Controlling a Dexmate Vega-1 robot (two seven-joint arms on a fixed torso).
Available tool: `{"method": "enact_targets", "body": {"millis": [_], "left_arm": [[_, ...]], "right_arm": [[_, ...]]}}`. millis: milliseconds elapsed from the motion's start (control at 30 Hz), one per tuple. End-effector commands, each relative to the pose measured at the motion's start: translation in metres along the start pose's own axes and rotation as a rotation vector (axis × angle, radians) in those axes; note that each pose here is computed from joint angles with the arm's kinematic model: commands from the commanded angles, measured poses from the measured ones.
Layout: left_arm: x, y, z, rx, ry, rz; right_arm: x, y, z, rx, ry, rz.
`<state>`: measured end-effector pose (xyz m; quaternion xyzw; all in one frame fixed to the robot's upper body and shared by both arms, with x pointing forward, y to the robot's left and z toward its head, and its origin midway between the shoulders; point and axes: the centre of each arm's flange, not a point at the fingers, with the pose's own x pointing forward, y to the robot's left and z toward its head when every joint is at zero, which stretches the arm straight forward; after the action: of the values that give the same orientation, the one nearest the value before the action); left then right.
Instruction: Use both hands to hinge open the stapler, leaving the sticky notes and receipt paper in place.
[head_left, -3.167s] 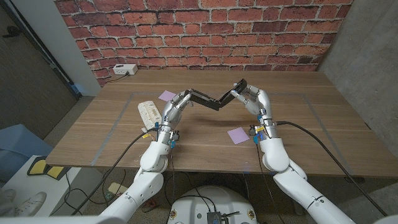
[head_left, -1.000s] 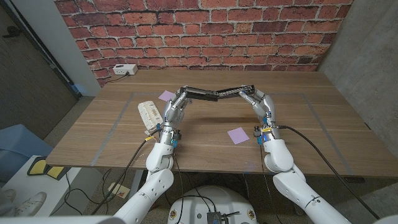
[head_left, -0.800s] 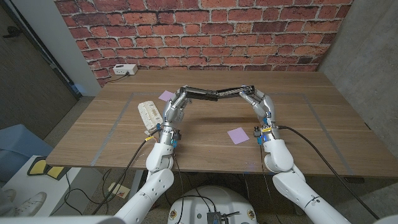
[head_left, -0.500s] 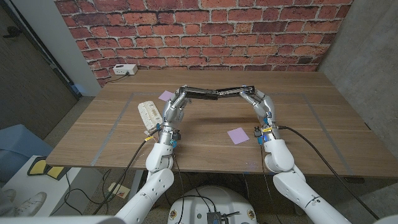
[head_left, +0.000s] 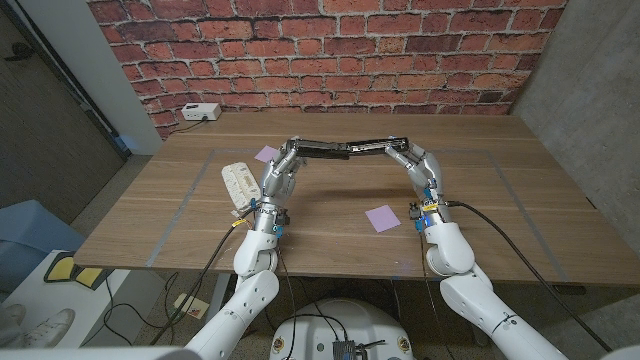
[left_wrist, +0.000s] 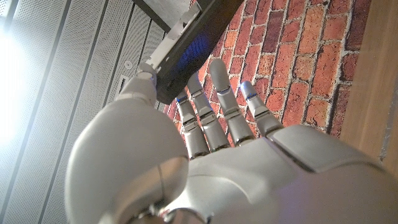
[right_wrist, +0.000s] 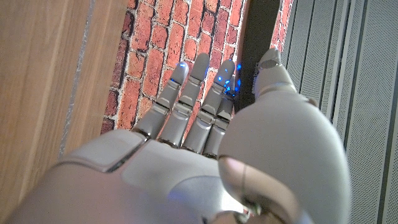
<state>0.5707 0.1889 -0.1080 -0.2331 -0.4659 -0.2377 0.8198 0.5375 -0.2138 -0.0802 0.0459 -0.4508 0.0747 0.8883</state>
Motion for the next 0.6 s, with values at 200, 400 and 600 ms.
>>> {"method": "enact_targets", "body": {"millis": [200, 400, 600], "left_arm": [[-0.005, 0.006, 0.001, -0.014, 0.002, -0.002], [-0.008, 0.009, -0.001, -0.027, -0.001, 0.000], [-0.010, 0.016, -0.002, -0.038, -0.001, 0.005]], "right_arm": [[0.001, 0.009, -0.004, 0.039, 0.022, 0.028], [0.001, 0.011, -0.004, 0.042, 0.024, 0.026], [0.002, 0.011, -0.004, 0.049, 0.029, 0.020]]}}
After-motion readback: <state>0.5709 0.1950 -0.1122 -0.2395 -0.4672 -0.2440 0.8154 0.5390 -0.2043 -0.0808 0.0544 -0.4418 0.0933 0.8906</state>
